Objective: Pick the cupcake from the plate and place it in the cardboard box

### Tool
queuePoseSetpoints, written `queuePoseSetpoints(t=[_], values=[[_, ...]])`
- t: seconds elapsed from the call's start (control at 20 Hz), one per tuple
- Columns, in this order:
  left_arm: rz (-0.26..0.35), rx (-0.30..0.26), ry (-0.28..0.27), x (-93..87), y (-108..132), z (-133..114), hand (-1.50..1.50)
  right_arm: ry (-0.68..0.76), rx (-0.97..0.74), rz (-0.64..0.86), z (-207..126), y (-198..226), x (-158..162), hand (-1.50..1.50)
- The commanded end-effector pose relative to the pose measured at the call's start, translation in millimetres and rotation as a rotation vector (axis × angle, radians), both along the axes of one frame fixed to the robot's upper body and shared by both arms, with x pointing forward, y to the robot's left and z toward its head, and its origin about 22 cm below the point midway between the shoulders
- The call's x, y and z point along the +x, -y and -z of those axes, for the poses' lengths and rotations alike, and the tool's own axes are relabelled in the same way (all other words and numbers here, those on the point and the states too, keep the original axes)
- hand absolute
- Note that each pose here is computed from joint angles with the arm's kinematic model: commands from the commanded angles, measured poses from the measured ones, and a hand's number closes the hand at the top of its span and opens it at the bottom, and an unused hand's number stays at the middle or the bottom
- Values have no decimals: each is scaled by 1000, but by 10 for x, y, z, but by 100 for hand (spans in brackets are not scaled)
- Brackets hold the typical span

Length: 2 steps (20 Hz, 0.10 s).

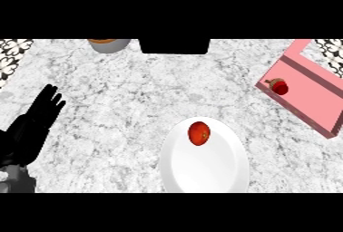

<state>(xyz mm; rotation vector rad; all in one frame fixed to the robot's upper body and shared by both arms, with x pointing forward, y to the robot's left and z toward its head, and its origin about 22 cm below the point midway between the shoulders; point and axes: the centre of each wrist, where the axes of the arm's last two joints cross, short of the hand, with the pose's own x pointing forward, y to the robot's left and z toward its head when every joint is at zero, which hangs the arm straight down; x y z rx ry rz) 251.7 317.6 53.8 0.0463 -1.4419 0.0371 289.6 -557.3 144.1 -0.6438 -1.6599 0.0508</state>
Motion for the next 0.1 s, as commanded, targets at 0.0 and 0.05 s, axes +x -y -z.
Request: queuePoseSetpoints(t=[0.0,0.05], values=[[-4,-2,14,-5,75,37,0,4,-12,-11,164,92,-120,-150],[13,16,7,-63,14,-4,0,-12,-15,4,-102,154,-94,-150]])
